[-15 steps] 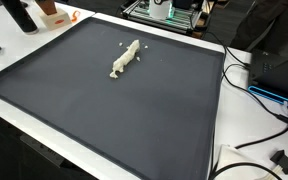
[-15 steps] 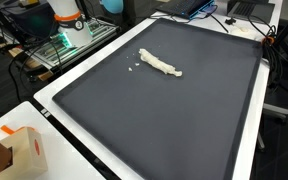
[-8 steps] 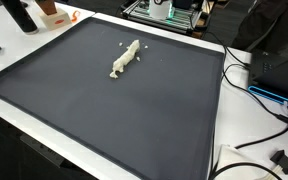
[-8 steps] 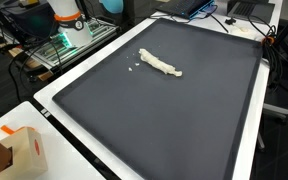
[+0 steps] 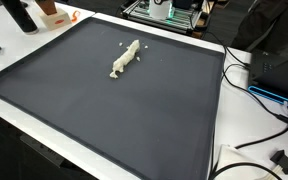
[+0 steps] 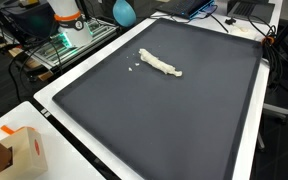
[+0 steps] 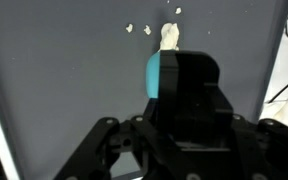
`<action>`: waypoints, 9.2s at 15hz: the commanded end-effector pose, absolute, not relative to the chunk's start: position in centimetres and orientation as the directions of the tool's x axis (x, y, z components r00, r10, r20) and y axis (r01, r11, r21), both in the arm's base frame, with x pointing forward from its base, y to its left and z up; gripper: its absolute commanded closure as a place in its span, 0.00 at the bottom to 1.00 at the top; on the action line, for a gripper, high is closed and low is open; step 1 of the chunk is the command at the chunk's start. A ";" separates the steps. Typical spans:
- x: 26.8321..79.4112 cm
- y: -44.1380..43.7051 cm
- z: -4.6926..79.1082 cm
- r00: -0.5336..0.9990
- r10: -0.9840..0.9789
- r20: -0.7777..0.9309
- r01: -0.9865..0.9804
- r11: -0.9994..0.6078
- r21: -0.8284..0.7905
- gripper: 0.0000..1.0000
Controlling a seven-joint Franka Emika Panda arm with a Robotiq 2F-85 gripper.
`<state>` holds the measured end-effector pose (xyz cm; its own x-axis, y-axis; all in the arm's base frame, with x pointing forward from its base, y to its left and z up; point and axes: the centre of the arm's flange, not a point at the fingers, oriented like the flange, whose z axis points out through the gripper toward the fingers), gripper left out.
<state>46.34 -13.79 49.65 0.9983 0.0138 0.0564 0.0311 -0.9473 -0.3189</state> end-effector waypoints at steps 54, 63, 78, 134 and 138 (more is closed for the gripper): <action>49.5 -11.9 32.0 0.997 -0.075 -0.021 -0.071 -0.762 -0.644 0.75; 48.8 -10.9 34.0 0.985 -0.078 -0.153 -0.144 -0.858 -0.493 0.75; 49.7 -6.9 38.7 0.944 -0.266 -0.197 -0.279 -0.959 -0.041 0.75; 55.6 8.3 25.8 0.893 -0.446 0.057 -0.310 -0.520 0.796 0.75; 56.1 8.8 26.1 0.915 -0.398 0.065 -0.287 -0.530 0.798 0.75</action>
<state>55.47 8.48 25.83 0.8907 -0.4504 0.0610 -0.3253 -0.5381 0.7776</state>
